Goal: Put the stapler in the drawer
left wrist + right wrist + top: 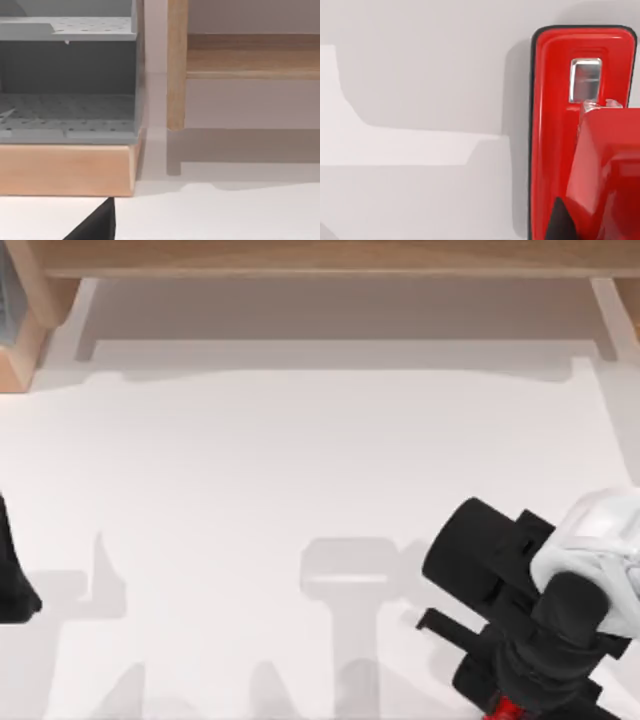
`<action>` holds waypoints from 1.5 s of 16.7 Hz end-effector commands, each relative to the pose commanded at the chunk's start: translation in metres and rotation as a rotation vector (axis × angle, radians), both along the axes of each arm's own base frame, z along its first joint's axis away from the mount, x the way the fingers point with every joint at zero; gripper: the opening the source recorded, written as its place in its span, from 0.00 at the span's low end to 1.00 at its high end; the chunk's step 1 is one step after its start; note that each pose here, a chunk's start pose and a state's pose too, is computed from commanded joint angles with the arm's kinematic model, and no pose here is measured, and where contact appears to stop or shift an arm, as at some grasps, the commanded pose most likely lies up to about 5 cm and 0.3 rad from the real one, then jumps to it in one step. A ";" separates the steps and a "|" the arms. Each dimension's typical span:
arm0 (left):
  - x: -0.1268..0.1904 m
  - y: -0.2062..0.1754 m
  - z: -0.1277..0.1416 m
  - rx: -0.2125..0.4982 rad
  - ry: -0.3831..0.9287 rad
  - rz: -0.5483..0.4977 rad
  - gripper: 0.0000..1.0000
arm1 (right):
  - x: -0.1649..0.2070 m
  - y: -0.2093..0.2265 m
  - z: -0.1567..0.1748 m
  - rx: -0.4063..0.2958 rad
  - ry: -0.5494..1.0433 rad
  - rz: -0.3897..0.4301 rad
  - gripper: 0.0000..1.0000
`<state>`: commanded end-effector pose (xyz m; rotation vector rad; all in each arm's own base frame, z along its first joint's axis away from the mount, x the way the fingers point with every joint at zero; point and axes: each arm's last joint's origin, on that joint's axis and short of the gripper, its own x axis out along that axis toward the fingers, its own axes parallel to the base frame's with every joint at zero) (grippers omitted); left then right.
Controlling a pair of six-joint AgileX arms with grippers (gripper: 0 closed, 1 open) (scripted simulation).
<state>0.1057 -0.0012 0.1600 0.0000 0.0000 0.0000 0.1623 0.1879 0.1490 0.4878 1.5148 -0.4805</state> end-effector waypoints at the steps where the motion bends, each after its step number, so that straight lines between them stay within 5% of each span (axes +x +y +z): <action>1: 0.000 0.000 0.000 0.000 0.000 0.000 1.00 | 0.000 0.000 -0.002 -0.003 0.003 -0.001 0.00; 5: 0.000 0.000 0.000 0.000 0.000 0.000 1.00 | 0.006 0.004 0.017 0.044 -0.062 0.005 0.00; 13: 0.000 0.000 0.000 0.000 0.000 0.000 1.00 | 0.057 0.007 0.109 0.125 -0.381 0.012 0.00; 18: 0.000 0.000 0.000 0.000 0.000 0.000 1.00 | 0.103 -0.014 0.163 0.041 -0.546 0.005 0.00; 25: 0.000 0.000 0.000 0.000 0.000 0.000 1.00 | 0.171 -0.083 0.210 -0.195 -0.614 0.035 0.00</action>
